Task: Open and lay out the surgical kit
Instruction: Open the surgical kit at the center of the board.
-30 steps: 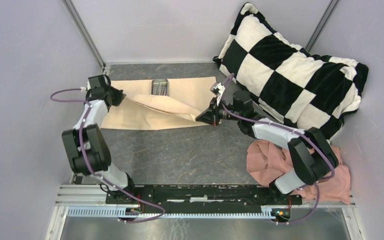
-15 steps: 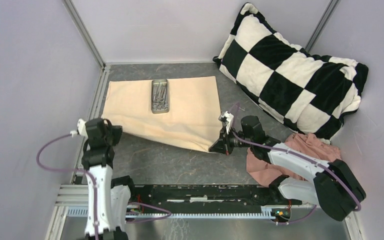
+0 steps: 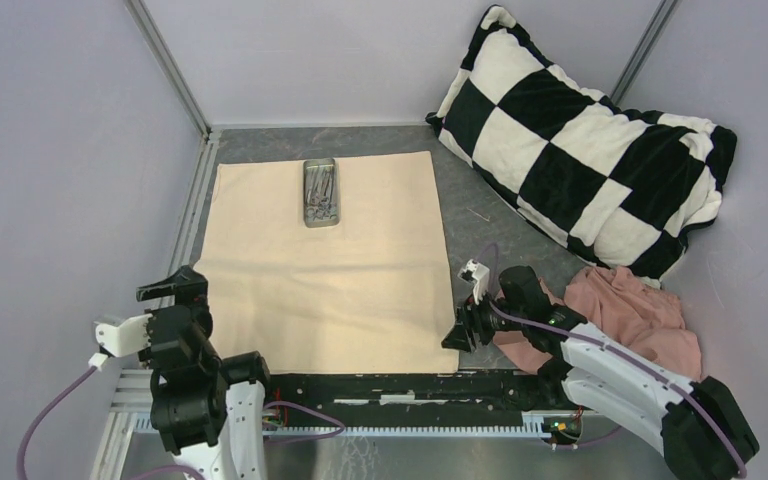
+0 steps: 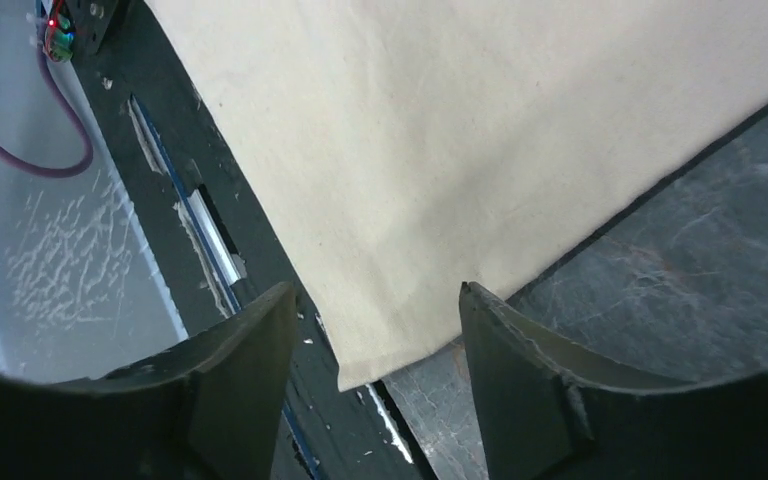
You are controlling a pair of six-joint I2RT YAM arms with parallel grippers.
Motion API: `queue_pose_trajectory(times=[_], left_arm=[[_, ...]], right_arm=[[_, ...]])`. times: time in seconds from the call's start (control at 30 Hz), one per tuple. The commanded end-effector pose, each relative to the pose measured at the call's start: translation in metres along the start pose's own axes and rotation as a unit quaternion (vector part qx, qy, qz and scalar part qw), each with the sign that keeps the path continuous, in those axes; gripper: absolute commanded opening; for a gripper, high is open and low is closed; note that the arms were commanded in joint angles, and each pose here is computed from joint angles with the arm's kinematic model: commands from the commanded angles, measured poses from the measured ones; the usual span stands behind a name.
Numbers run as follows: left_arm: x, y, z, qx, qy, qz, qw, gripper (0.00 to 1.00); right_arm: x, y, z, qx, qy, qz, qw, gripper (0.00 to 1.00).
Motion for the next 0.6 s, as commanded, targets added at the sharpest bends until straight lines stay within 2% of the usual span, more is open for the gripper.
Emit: queue_pose_trajectory(times=[0.0,0.07,0.17,0.2,0.33,0.47,0.57], left_arm=[[0.015,-0.017,-0.008,-0.018,-0.028,-0.074,0.997,0.95],[0.002,-0.039,-0.022,-0.062,0.004,-0.127,0.99,0.96],[-0.036,-0.062,-0.053,-0.109,0.084,-0.207,0.969,0.99],[-0.058,-0.069,-0.066,-0.129,0.132,-0.23,0.955,0.99],[-0.107,-0.09,-0.109,-0.168,0.226,-0.272,0.92,1.0],[-0.133,-0.098,-0.162,-0.141,0.27,-0.313,0.9,1.0],[-0.148,-0.111,-0.196,-0.135,0.287,-0.319,0.893,1.0]], right_arm=[[0.037,0.005,0.013,-0.034,-0.074,0.043,0.996,0.71],[0.065,0.004,0.016,-0.063,-0.112,0.059,0.99,0.75],[0.109,-0.007,0.019,-0.133,-0.155,0.07,0.976,0.78],[0.124,-0.012,0.017,-0.153,-0.168,0.07,0.971,0.78],[0.183,-0.024,0.003,-0.201,-0.221,0.059,0.952,0.79],[0.232,-0.04,-0.027,-0.238,-0.22,0.052,0.944,0.79],[0.255,-0.062,-0.047,-0.288,-0.21,0.057,0.933,0.82]])
Point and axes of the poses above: each gripper's point midway between its finger pads, its own z axis back along the fingers, its own y axis along the line the jaws close on, x = y × z, the point moved 2 cm from there along z, back along the fingers, and after that the axes turned 10 degrees about -z, right-handed, at the moved point
